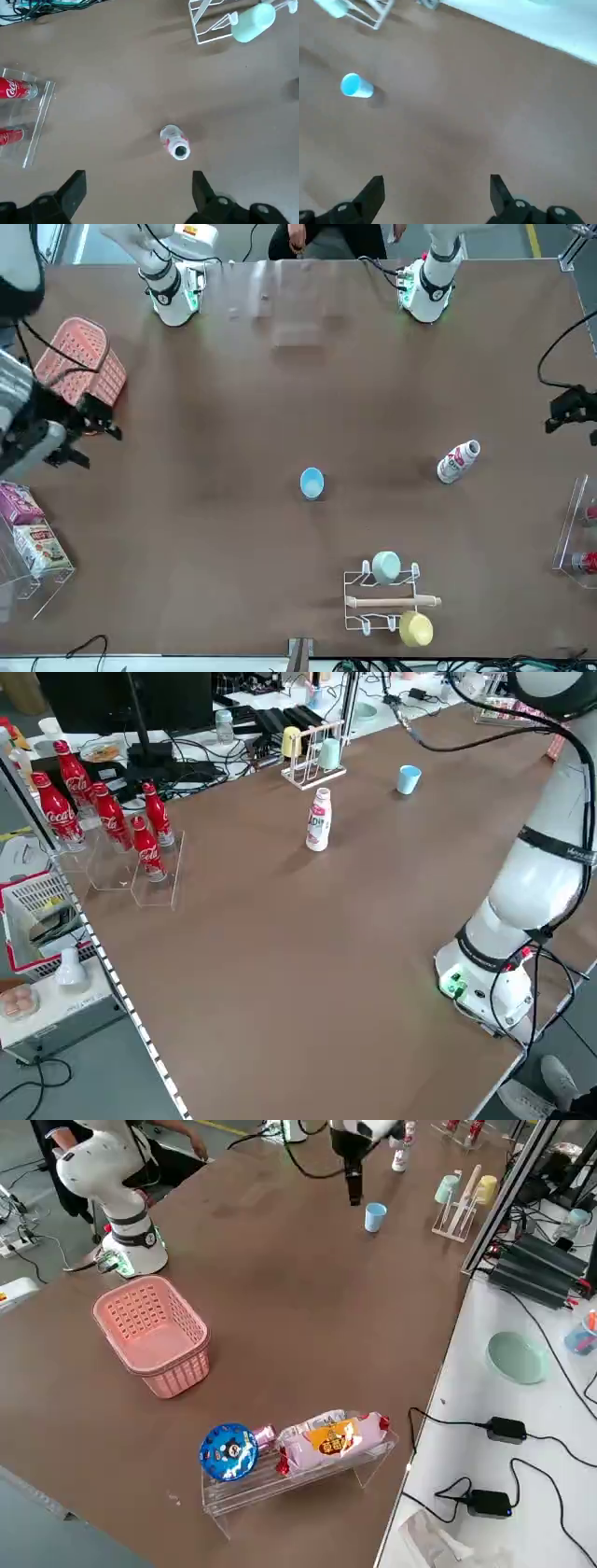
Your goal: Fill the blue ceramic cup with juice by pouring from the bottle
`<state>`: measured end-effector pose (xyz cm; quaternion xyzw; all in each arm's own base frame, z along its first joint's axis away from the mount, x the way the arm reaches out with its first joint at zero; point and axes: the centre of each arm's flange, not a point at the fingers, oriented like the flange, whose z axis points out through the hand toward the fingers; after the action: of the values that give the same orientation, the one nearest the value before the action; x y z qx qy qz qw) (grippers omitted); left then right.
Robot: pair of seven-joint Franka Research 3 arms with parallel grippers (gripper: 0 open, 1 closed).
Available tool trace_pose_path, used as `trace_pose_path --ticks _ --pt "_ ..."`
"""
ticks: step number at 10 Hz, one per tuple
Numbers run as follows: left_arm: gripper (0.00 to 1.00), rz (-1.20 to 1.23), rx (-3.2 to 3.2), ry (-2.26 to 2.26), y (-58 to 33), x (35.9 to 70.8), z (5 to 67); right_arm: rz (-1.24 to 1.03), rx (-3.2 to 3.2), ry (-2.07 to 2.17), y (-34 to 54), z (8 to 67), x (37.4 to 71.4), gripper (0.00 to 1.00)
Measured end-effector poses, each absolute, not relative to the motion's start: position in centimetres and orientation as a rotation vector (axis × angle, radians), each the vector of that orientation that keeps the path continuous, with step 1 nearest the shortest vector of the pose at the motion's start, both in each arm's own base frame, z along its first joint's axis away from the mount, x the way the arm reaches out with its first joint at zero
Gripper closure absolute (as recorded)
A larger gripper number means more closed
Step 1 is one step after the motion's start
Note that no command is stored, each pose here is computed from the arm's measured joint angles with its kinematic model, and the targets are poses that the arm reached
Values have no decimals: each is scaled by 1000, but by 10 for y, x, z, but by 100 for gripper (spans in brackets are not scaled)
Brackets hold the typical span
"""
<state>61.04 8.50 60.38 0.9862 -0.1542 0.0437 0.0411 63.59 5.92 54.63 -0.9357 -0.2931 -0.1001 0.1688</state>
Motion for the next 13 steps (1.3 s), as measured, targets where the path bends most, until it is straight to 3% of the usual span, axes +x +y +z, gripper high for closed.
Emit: trace_pose_path --ticks 3,7,13 --pt "0 241 2801 -651 173 607 573 -427 -2412 -1138 133 470 665 0" --pt "0 269 2704 -853 213 604 544 -667 -2133 -1452 218 349 682 0" --pt "0 515 2276 -1235 285 595 441 -777 -1994 -1454 283 213 637 0"
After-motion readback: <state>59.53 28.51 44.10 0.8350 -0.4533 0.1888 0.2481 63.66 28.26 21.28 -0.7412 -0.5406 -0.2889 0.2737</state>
